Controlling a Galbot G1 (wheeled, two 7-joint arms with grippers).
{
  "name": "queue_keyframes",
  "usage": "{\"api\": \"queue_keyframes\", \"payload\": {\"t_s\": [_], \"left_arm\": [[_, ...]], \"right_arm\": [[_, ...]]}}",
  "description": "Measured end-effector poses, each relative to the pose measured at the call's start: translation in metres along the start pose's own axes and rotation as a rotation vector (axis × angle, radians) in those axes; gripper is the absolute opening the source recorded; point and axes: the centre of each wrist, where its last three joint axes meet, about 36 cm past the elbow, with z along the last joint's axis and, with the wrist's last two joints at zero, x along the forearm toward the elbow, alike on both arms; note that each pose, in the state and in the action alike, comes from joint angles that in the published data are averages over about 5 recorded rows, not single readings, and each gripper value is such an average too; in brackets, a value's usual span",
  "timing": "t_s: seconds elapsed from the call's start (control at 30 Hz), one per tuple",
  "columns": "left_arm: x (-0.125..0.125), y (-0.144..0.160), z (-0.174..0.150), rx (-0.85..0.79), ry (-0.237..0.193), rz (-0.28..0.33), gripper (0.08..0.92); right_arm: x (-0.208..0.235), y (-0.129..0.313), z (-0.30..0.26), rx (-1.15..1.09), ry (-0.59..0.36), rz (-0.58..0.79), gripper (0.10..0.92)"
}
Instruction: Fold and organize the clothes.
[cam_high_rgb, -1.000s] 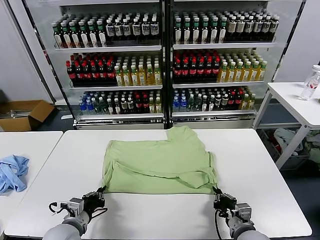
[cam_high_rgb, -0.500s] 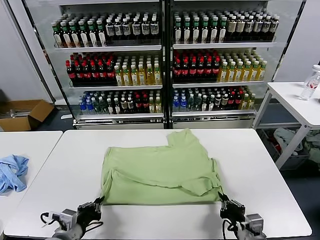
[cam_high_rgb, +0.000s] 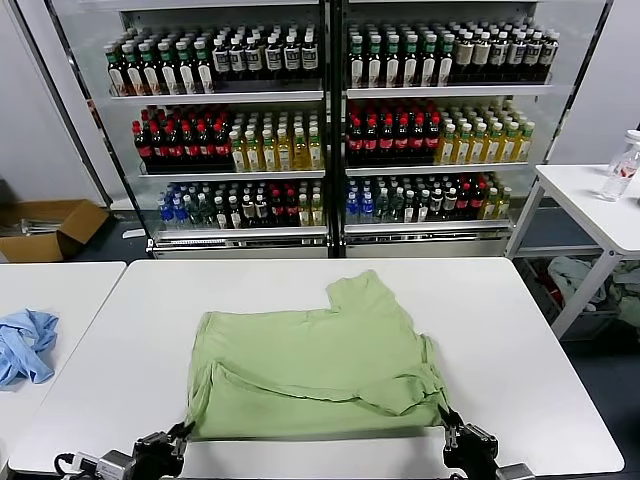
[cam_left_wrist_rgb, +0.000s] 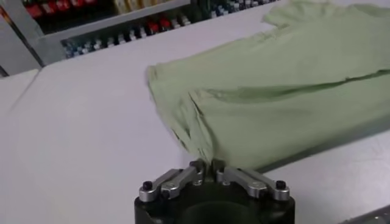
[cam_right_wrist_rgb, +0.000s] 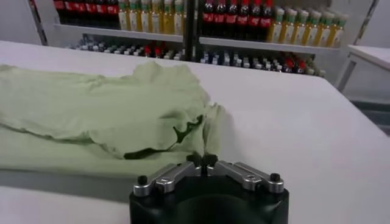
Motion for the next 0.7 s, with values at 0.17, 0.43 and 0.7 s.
{"api": "queue_keyframes", "payload": {"t_s": [0.17, 0.43, 0.7], "left_arm": [[0.011, 0.002, -0.017, -0.018, -0.056, -0.020, 0.497], [0.003, 0.009, -0.043, -0.021, -0.177, -0.013, 0.714], [-0.053, 0.030, -0.060, 0.010, -0.194, -0.010, 0.821]], "right_arm": [[0.003, -0.005, -0.020, 0.018, -0.069, 0.031, 0.482], [-0.034, -0.016, -0.045, 0.021, -0.166, 0.059, 0.716], [-0.114, -0.026, -0.063, -0.012, -0.179, 0.060, 0.821]]}}
